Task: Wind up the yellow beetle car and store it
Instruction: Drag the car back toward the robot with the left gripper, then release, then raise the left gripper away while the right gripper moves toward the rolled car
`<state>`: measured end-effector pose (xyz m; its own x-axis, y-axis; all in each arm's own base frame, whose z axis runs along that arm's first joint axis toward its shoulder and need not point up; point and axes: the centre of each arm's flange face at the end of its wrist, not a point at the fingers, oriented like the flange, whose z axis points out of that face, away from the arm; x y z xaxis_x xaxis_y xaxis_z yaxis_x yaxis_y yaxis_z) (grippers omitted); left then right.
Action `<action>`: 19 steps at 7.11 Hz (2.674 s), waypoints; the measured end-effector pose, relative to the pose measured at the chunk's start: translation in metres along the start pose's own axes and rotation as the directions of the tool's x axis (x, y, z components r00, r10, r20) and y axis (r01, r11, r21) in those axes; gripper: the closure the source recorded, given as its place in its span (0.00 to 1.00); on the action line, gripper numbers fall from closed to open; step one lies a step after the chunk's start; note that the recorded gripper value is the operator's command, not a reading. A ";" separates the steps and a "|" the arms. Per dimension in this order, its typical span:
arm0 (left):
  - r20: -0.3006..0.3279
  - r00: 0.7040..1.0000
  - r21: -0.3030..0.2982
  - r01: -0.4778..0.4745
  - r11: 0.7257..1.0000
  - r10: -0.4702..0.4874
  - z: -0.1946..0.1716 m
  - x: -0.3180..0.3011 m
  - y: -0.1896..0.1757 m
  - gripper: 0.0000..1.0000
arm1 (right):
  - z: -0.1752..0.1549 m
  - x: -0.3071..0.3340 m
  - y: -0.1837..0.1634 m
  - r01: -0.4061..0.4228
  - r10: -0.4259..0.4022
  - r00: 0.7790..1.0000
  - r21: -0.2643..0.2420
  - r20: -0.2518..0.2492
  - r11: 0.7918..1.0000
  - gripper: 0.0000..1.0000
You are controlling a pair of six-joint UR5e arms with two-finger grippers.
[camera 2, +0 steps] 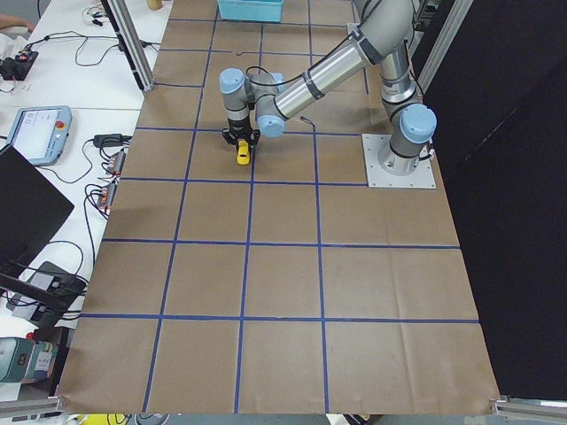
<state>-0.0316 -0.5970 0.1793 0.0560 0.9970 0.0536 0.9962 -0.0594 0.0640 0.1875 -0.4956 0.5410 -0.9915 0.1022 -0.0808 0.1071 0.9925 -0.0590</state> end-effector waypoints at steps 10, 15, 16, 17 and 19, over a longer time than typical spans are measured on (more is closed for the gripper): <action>-0.014 1.000 -0.008 0.014 1.000 -0.014 0.002 0.004 0.070 0.29 | 0.000 0.000 0.000 0.000 0.000 1.000 0.000 0.000 1.000 0.00; 0.022 0.999 -0.014 0.027 1.000 -0.027 -0.071 -0.002 0.077 0.26 | 0.000 0.001 0.000 0.003 -0.003 1.000 -0.002 -0.001 1.000 0.00; 0.030 0.999 -0.005 0.023 1.000 -0.023 -0.090 0.004 0.072 0.26 | 0.001 0.001 -0.001 0.016 -0.016 1.000 -0.006 -0.002 1.000 0.00; 0.028 0.999 0.013 0.024 1.000 -0.024 -0.115 0.016 0.062 0.26 | 0.002 0.002 0.000 0.038 -0.038 0.999 -0.011 -0.004 0.999 0.00; 0.030 0.995 0.042 0.090 0.995 -0.091 -0.167 0.043 0.031 0.26 | 0.004 0.005 -0.001 0.128 -0.128 0.992 -0.018 -0.012 0.992 0.00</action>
<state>-0.0094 -0.5643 0.3496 -0.0329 0.9993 0.0179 0.9991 0.0324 0.0266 0.1829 -0.4963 0.5369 -0.9978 -0.0253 -0.0610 -0.0222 0.9985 -0.0509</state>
